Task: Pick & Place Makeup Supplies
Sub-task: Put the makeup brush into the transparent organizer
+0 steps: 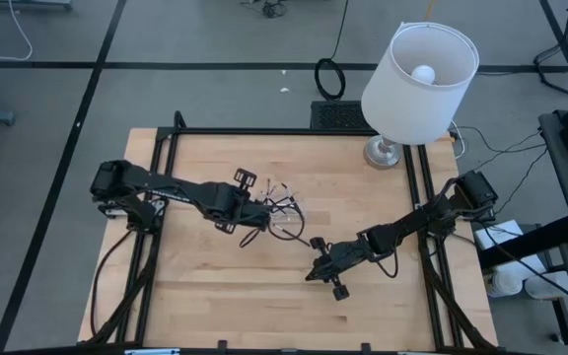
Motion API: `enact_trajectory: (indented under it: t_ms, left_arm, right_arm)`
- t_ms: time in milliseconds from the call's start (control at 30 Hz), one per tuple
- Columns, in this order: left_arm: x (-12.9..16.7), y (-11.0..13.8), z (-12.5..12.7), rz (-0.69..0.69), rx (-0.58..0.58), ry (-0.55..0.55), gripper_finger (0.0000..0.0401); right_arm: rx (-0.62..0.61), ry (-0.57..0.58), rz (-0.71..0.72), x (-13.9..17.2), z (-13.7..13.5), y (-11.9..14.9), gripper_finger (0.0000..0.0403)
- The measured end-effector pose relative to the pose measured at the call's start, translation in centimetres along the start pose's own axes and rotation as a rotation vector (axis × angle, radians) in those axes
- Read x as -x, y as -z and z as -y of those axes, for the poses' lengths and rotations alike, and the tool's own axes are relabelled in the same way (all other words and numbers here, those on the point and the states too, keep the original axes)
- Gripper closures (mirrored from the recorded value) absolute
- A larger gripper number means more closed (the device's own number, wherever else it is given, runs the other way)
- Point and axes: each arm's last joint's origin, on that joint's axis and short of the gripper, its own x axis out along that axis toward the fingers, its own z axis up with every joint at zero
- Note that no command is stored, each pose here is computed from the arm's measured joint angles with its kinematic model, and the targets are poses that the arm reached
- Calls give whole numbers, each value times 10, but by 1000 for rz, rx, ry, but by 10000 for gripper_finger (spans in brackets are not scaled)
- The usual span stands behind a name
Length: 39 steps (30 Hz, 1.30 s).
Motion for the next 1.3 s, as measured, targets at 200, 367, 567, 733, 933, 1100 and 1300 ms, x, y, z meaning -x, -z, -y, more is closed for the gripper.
enact_trajectory:
  t_ms: [200,367,567,733,933,1100,1300]
  left_arm:
    - [2,-3,4,19,13,-5,362]
    - [5,-4,8,23,34,-5,318]
    - [14,-3,14,0,9,-84,256]
    - [40,-16,22,140,119,-84,231]
    - [59,-44,64,428,151,32,277]
    - [36,-69,99,545,154,-14,387]
    - [-5,-97,109,593,162,-88,386]
  right_arm:
    - [4,0,0,0,0,0,403]
    - [4,0,0,0,0,0,403]
    - [9,1,0,0,0,0,403]
    - [53,27,-1,0,0,0,403]
    - [59,67,-31,0,1,3,403]
    - [33,167,-34,0,4,3,403]
    - [30,316,-30,1,8,3,403]
